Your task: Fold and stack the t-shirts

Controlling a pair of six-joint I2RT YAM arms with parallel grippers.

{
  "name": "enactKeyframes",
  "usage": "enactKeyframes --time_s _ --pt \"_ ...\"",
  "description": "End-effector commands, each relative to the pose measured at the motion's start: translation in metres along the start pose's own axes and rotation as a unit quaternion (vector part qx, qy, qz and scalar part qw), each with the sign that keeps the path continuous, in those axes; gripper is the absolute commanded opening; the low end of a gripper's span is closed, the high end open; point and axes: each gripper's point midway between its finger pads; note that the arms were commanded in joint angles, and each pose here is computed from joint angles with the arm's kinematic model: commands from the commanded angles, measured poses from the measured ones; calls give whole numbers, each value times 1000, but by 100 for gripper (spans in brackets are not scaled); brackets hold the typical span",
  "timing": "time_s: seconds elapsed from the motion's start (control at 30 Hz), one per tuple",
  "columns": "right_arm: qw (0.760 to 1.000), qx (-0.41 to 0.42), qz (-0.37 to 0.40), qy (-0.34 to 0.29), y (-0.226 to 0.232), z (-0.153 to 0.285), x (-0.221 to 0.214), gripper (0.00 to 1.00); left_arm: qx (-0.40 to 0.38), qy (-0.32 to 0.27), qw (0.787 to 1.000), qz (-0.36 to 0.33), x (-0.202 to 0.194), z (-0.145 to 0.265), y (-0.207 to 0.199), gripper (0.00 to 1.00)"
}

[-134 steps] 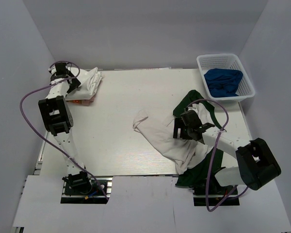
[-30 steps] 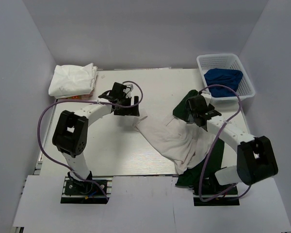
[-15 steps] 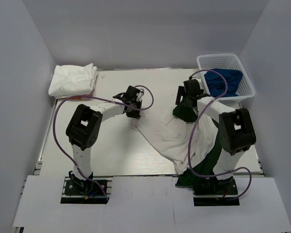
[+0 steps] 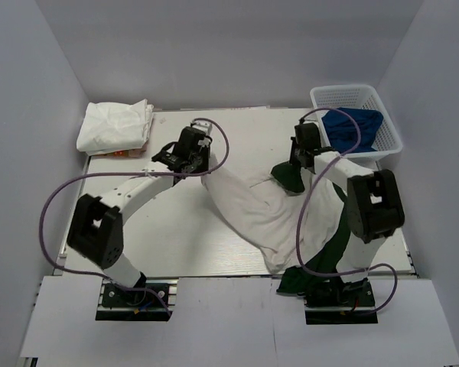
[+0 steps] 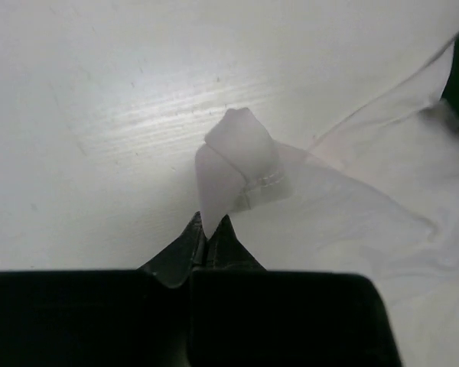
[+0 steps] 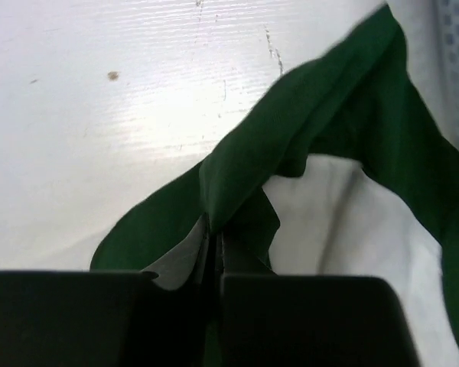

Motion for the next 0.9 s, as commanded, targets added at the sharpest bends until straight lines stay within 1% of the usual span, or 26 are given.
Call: enactKeyframes --time_s 0.0,0.03,0.07,0.1,0.13,0.17,0.2,0.23,0.27,0.3,0.33,0.37,0.4,0.43,0.47,0.5,0.53,0.57,0.6,0.63,0.67,0.7,0.77,0.8,0.83,0.87 --pt "991 13 -12 -135 -11 74 71 0 7 -94 995 12 46 43 1 0" --pt "989 7 -14 -150 -14 86 77 0 13 -101 995 18 50 53 4 0" --pt "985 -1 -18 -169 -21 106 80 0 25 -133 990 25 66 72 8 0" --pt "977 -1 -25 -211 -27 135 99 0 39 -153 987 30 76 84 13 0" --pt "976 -9 -27 -216 -32 146 98 0 66 -180 981 38 89 100 23 0" --pt "964 -12 -36 -263 -42 189 115 0 60 -214 974 49 104 126 23 0" --pt "960 -19 -42 -276 -47 203 118 0 61 -237 968 57 115 145 25 0" --pt "947 -28 -56 -316 -60 245 127 0 54 -253 964 58 120 160 24 0" --pt "943 -32 -60 -325 -64 260 130 0 43 -275 958 60 130 178 22 0" --pt "936 -33 -67 -344 -69 279 136 0 12 -309 949 62 139 213 18 0" --pt "931 -35 -70 -357 -73 295 138 0 -3 -339 939 66 148 234 17 0" --pt "913 -28 -80 -400 -81 343 147 0 -19 -358 931 66 153 256 15 0" --pt "907 -21 -82 -413 -82 358 149 0 -46 -380 922 64 159 279 9 0" --pt "899 -4 -76 -431 -81 381 149 0 -70 -412 906 67 161 316 10 0" --pt "892 2 -78 -445 -82 402 152 0 -87 -430 896 64 163 336 8 0" --pt "873 14 -80 -482 -86 441 155 0 -123 -443 886 57 163 360 0 0" --pt "873 18 -79 -480 -87 449 152 0 -139 -456 878 49 162 378 -1 0" --pt "865 31 -74 -495 -86 471 154 0 -157 -476 864 50 157 406 2 0" --pt "851 39 -73 -518 -90 502 153 0 -177 -492 851 45 157 429 -1 0" --pt "840 50 -73 -535 -91 525 153 0 -184 -499 845 52 154 442 2 0" --pt "839 78 -53 -536 -81 533 149 0 -199 -517 830 61 149 468 7 0" --pt "816 89 -51 -568 -84 571 148 0 -209 -525 823 59 146 480 7 0" --pt "803 115 -36 -584 -78 593 144 0 -230 -530 815 55 139 497 5 0" --pt "804 116 -35 -583 -78 597 142 0 -238 -537 807 53 137 508 5 0" --pt "788 117 -39 -604 -84 623 142 0 -243 -531 810 53 135 506 4 0" --pt "787 118 -34 -604 -83 625 144 0 -247 -540 803 55 137 517 4 0"
Point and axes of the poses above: each gripper's point midway between its finger pads, its own z axis back along the fingers, its own y axis along the line the jaws close on, x = y × z, and after that the axes turned 10 degrees about z, right-handed
